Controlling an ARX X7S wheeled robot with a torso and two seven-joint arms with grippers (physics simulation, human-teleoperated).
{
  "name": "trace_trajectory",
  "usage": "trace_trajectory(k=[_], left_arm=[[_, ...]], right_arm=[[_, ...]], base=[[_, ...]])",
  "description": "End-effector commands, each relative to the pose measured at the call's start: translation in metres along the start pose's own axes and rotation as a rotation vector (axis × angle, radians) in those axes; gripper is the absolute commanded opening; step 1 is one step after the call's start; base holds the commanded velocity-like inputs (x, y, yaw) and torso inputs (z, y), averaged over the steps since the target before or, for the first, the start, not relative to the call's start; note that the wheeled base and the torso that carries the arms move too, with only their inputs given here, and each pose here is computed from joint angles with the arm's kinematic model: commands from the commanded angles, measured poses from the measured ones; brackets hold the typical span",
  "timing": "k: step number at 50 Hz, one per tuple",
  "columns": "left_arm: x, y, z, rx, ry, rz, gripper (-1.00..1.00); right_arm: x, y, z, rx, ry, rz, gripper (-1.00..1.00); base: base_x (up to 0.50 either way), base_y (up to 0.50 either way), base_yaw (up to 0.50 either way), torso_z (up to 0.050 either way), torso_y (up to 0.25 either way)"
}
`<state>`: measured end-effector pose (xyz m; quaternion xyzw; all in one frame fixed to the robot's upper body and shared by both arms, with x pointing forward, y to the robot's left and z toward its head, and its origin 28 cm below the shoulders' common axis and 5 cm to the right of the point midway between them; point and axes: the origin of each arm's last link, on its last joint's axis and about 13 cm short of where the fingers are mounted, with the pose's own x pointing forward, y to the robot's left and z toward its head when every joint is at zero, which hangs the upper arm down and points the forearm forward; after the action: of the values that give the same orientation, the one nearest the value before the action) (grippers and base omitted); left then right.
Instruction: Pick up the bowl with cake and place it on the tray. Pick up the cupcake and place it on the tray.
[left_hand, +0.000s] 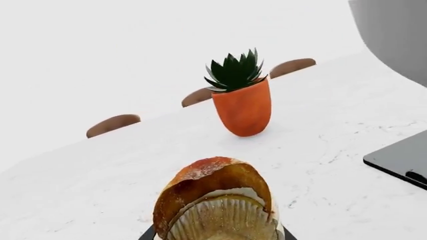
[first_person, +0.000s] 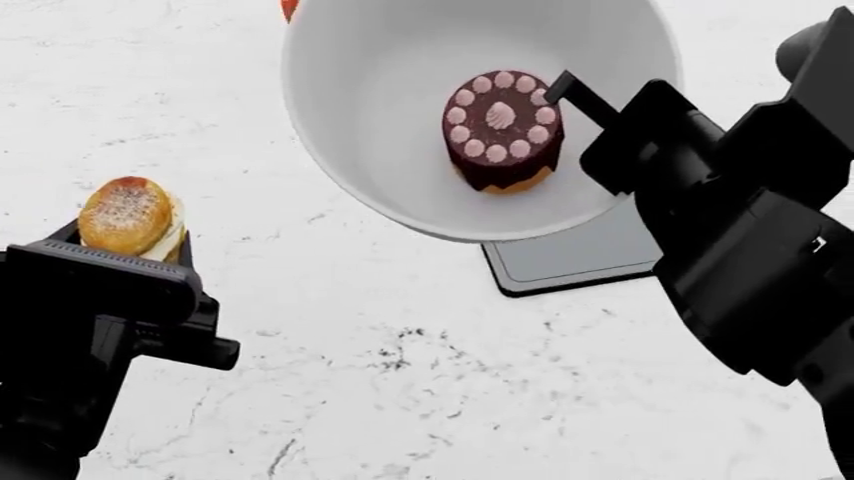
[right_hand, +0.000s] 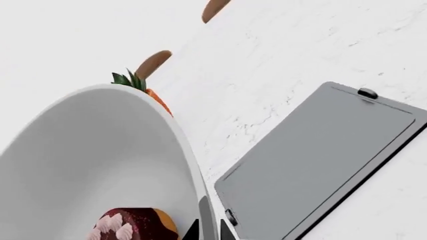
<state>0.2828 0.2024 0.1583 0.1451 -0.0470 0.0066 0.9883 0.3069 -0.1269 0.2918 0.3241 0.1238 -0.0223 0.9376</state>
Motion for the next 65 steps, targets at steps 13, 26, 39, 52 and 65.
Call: trace_trajectory(k=[13,26,39,52,65], left_arm=[[0.000,-0.003,-0.003,-0.010,0.008,-0.008,-1.00],[0.001,-0.004,-0.008,-0.012,0.012,-0.003,-1.00],[0.001,-0.004,-0.010,-0.004,0.017,-0.007,-1.00],[0.002,-0.007,-0.015,0.002,0.022,-0.013,-1.00],[0.003,-0.008,-0.012,0.011,0.021,-0.021,-1.00]], right_arm=[[0.005,-0.001,-0.003,0.027,0.013,0.014,-1.00],[0.011,0.004,-0.006,0.050,-0.003,0.049,-1.00],[0.012,0.003,-0.010,0.037,0.015,0.037,-1.00],[0.021,-0.008,-0.014,0.007,0.016,-0.102,-1.00],[0.021,-0.012,-0.017,0.000,0.009,-0.131,-1.00]], base=[[-0.10,-0.49,0.00,0.000,0.001],[-0.10,-0.49,0.00,0.000,0.001],[-0.08,-0.38,0.00,0.001,0.001],[-0.02,-0.09,0.06,0.000,0.000],[0.00,0.00,0.50,0.000,0.002]])
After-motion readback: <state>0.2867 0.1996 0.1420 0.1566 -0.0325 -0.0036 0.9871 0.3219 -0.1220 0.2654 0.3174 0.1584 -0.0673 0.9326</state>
